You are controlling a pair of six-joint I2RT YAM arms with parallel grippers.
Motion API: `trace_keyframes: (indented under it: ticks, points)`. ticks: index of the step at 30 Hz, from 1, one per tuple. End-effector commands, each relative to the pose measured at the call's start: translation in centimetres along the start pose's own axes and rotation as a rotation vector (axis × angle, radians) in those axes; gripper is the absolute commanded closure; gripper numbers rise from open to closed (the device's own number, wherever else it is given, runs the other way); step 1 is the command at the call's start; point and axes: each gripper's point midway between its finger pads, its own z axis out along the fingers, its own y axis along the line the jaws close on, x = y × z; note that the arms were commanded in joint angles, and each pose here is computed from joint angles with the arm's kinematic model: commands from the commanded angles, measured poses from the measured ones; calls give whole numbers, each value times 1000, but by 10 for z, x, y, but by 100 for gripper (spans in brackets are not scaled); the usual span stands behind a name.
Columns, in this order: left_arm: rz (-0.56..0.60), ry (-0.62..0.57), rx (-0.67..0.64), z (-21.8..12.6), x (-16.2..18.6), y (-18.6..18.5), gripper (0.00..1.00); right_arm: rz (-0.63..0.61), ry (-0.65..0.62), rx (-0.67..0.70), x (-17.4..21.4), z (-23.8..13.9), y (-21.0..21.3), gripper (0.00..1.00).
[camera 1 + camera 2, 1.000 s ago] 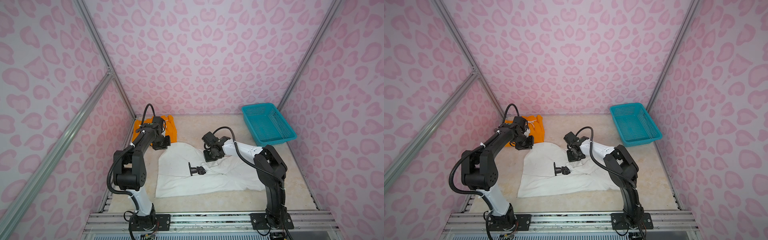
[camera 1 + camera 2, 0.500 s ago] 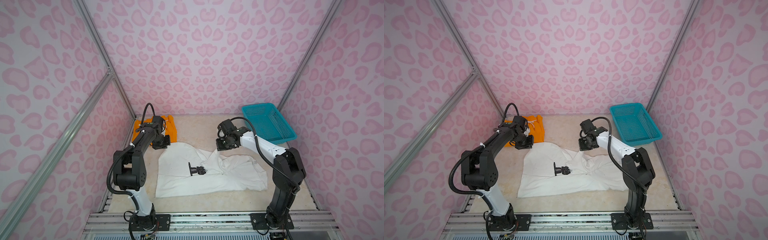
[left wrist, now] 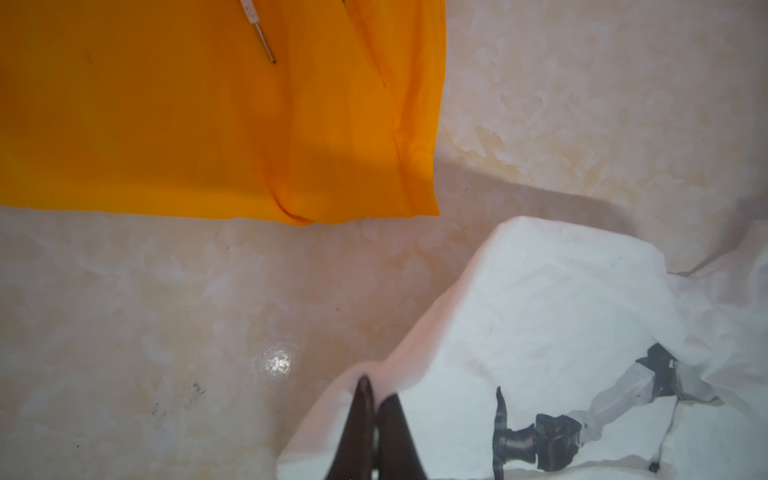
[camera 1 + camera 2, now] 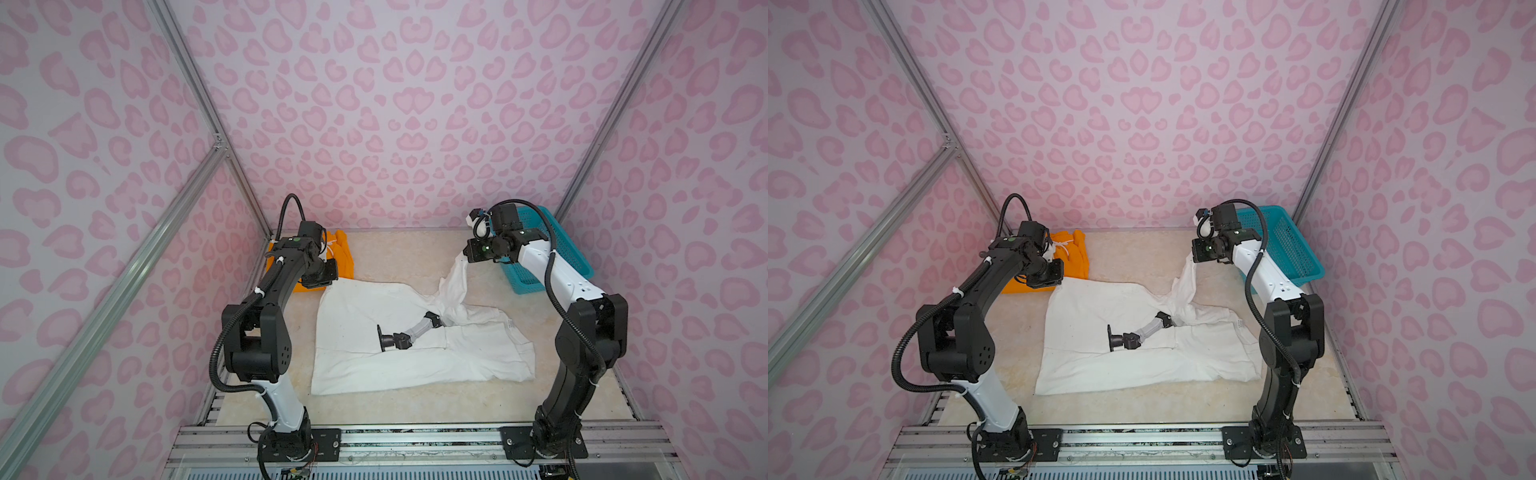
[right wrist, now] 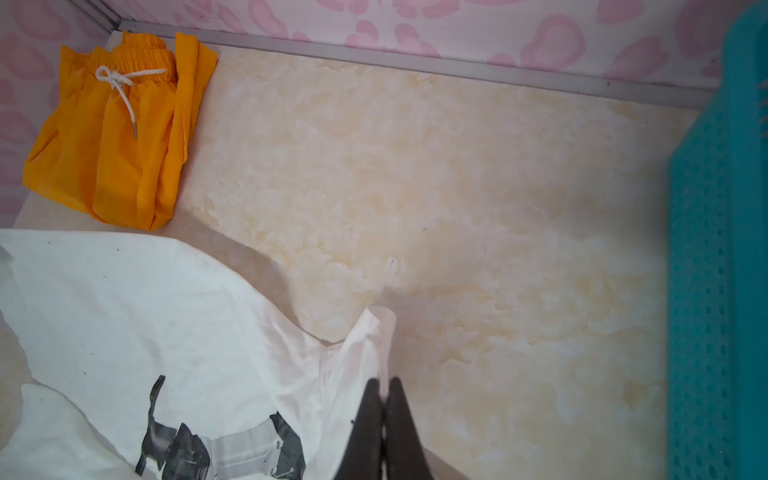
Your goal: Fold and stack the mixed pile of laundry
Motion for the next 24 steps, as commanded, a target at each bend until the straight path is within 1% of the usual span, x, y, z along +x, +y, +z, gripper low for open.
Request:
trace_keyframes:
  ticks: [1,5,7,11,16,20,24]
  points:
    - [0,-12,3,-9,1,2,97,-95,-106,-65,-35,-1,8,100]
    - [-7,-16,-11,-10,5,7,97,-127,-198,-97,-63,-2,7,100]
    - [-11,-14,-17,-10,7,11,97,-127,-219,-117,-71,0,4,100]
    - [-4,-3,-18,-9,11,13,97,-125,-187,-159,-71,8,2,100]
    - [3,19,-40,-6,17,19,97,-153,-153,-160,-61,13,0,100]
    - [7,33,-56,-6,21,22,97,-146,-159,-121,-62,13,-13,100]
    - [-2,50,-80,-6,23,32,97,-98,-168,-32,-66,17,-44,100]
